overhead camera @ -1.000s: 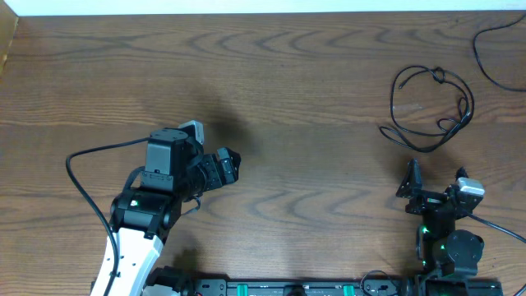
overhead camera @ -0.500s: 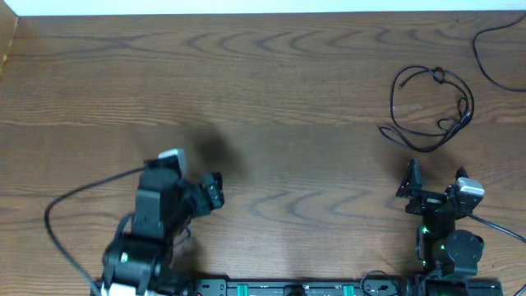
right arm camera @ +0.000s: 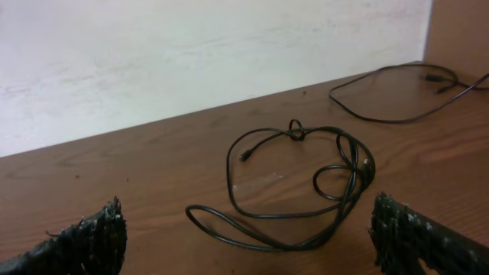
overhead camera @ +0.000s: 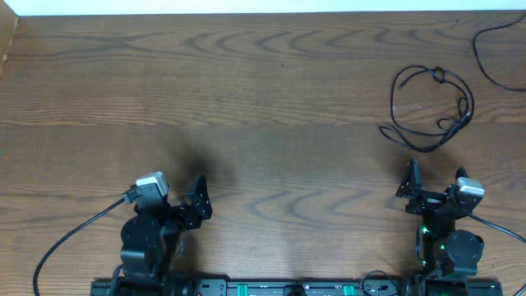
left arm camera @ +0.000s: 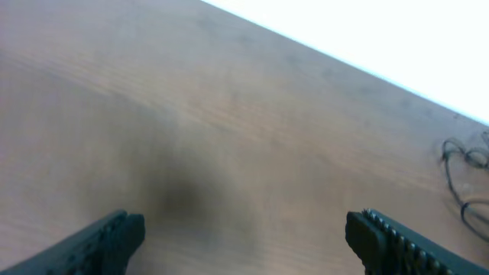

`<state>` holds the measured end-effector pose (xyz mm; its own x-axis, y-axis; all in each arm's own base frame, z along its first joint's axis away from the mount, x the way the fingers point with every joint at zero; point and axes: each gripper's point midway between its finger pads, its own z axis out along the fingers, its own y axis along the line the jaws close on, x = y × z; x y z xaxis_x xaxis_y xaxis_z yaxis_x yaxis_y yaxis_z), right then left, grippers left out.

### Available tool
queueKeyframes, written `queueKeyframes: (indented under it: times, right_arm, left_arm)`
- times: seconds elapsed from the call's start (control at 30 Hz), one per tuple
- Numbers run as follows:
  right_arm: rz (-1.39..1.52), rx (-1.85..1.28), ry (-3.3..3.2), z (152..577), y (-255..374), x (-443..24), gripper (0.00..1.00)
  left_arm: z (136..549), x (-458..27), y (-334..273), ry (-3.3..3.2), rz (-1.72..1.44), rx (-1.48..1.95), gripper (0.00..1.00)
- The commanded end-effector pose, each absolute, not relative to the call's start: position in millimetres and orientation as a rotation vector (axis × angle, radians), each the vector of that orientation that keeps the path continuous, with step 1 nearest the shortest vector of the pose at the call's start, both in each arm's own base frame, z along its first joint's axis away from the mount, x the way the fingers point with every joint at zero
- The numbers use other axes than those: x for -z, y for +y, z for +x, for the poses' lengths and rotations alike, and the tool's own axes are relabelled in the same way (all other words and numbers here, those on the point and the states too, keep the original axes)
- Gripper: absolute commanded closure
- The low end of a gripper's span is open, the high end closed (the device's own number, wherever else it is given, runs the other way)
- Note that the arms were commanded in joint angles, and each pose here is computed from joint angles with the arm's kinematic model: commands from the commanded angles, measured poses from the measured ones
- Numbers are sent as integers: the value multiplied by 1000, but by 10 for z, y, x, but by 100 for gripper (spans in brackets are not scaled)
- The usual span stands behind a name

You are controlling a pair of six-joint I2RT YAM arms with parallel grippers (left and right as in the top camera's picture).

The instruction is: Untangle cables

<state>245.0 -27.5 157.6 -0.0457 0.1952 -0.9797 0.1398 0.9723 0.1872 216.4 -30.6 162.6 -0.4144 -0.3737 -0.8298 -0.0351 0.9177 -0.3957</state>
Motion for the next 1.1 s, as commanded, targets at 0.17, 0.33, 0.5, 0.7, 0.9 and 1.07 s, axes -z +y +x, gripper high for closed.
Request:
queueKeyframes:
  times: [0.17,0.33,0.5,0.7,0.9,1.07]
  right_arm:
    - [240,-42,1624,2449,-254,-1576,1]
    - [240,-42,1624,2449,-254,-1575,1]
    - [240,-42,1624,2449,-254,-1575,1]
    - [240,-42,1624,2449,-254,-1575,1]
    - [240,-42,1624,2449,-253,-1575,1]
    - [240,-42,1624,2449,-254,-1575,1]
  left_arm:
    - [2319,-1749,-288,1794,-98,259,8]
    - [2436,-1783,-252,1654,-93,245,8]
    - [2447,-1661,-197,1642,-115,223,8]
    - [2462,-1708,-150,1584,-132,205,8]
    - [2460,-1643,-152,1613,-39,113,8]
    - [2434,-1375,-149,1722,-1,73,8]
